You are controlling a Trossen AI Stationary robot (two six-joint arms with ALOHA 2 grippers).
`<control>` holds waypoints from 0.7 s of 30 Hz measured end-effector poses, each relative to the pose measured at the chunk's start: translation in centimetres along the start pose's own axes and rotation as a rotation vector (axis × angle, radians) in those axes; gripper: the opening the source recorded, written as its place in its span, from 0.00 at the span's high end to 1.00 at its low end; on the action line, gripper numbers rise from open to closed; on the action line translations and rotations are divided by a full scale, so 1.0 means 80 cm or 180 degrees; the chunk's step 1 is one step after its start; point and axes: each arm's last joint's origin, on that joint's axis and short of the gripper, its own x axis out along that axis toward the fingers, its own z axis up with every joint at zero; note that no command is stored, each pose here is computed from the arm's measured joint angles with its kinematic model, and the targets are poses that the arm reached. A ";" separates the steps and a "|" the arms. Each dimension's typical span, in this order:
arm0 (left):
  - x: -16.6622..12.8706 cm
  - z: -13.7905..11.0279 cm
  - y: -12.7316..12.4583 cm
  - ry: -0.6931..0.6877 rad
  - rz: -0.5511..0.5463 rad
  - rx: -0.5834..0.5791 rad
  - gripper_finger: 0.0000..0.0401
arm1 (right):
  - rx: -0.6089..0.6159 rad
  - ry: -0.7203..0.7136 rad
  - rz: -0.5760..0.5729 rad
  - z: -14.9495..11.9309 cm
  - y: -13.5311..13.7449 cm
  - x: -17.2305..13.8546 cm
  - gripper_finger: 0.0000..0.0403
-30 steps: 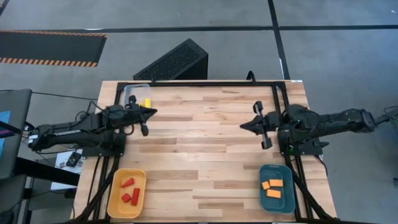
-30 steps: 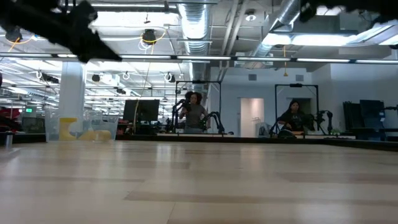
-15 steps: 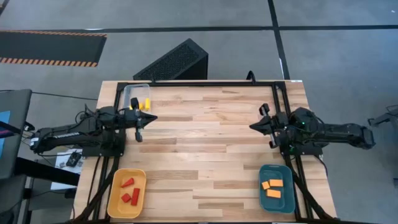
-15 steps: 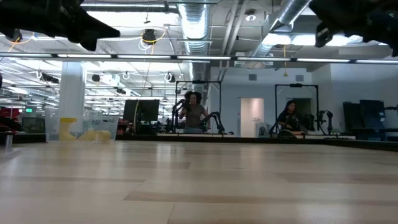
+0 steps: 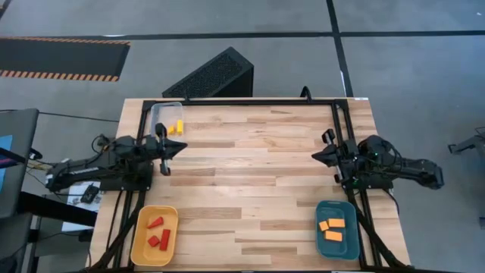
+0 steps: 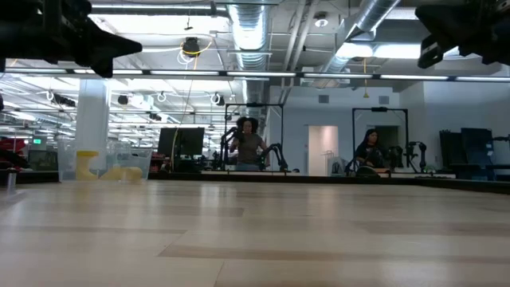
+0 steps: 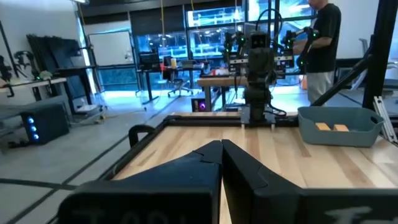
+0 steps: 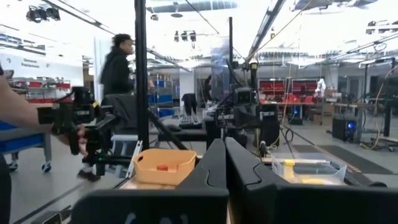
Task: Sort & place blocks by color
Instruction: Return to Home Position
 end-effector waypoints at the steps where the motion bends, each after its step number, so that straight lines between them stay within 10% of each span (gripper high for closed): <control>1: -0.002 0.000 0.000 -0.0017 0.0001 0.0006 1.00 | 0.0001 0.0004 0.0010 0.000 0.000 -0.001 0.99; 21: -0.006 -0.032 -0.007 -0.0244 -0.0164 -0.0072 1.00 | -0.0068 0.0176 0.0073 -0.027 0.000 -0.006 0.99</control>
